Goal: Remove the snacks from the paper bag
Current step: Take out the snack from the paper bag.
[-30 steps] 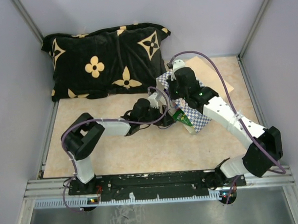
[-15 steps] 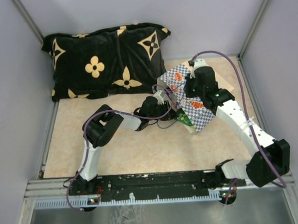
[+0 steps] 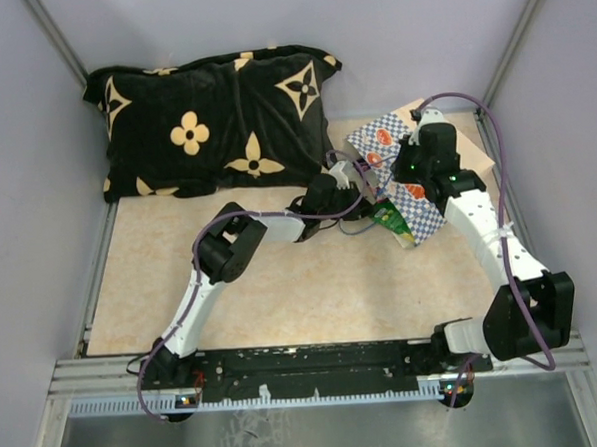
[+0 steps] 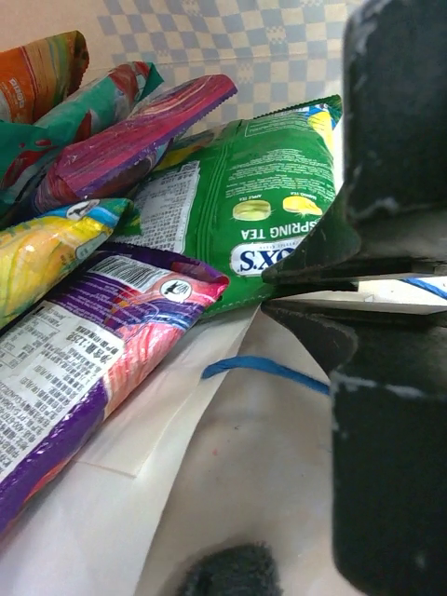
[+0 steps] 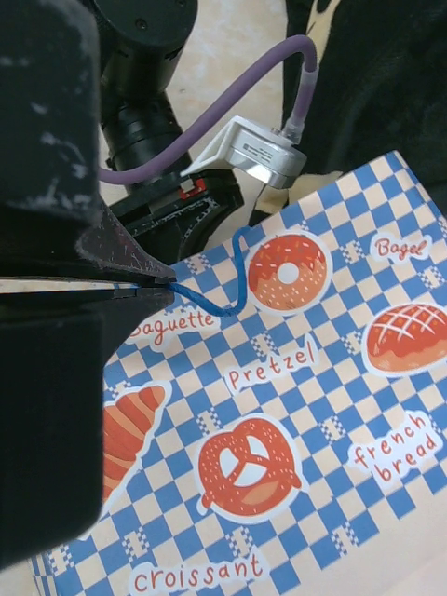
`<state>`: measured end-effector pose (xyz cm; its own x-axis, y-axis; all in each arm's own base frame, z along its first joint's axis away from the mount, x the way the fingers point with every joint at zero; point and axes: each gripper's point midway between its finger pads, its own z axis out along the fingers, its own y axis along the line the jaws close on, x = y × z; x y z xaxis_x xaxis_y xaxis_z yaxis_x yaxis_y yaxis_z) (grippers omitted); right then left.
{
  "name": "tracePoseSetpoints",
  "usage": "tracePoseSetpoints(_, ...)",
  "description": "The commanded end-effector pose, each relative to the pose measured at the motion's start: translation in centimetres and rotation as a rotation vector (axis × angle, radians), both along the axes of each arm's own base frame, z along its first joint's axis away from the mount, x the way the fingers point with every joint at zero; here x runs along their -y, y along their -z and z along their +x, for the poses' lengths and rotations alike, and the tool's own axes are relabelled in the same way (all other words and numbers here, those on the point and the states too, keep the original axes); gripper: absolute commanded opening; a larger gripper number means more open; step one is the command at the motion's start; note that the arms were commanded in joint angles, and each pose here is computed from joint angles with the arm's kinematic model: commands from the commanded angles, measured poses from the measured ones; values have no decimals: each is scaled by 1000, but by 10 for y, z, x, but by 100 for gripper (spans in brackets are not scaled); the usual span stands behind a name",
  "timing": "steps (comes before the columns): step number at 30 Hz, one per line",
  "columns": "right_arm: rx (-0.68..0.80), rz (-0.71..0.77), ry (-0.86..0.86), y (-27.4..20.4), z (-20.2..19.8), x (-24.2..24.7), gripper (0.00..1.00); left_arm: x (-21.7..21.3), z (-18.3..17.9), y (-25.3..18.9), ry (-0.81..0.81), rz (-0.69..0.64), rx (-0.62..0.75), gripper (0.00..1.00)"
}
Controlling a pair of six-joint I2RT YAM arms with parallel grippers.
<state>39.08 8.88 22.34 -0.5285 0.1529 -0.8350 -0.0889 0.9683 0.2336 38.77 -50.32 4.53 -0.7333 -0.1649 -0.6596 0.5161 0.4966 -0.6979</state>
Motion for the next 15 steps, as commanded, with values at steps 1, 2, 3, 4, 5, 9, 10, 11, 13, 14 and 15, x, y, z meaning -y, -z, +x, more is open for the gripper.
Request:
tracePoseSetpoints(1,94,32,-15,-37,13,-5,0,8,14,-28,5,-16,71,17)
tracePoseSetpoints(2,94,25,-11,-37,13,-3,0,6,13,-32,5,-17,75,18)
tracePoseSetpoints(3,95,18,-6,-37,13,-2,0,4,10,-36,7,-19,79,19)
tracePoseSetpoints(4,95,14,-2,-37,12,-1,0,1,6,-41,9,-22,82,20)
tracePoseSetpoints(5,98,13,0,-38,12,0,0,-2,3,-47,11,-29,86,20)
tracePoseSetpoints(9,107,20,2,-41,11,0,0,-17,-11,-58,3,-44,87,19)
tracePoseSetpoints(10,108,21,1,-42,10,-1,0,-20,-14,-61,2,-45,88,18)
tracePoseSetpoints(11,109,21,1,-42,10,-1,0,-24,-18,-61,2,-42,83,18)
tracePoseSetpoints(13,113,24,1,-44,9,-1,0,-29,-22,-62,-2,-35,88,17)
tracePoseSetpoints(14,117,26,1,-45,9,-1,0,-32,-23,-63,-5,-30,90,16)
tracePoseSetpoints(15,117,28,4,-45,8,0,0,-32,-22,-63,-9,-27,95,16)
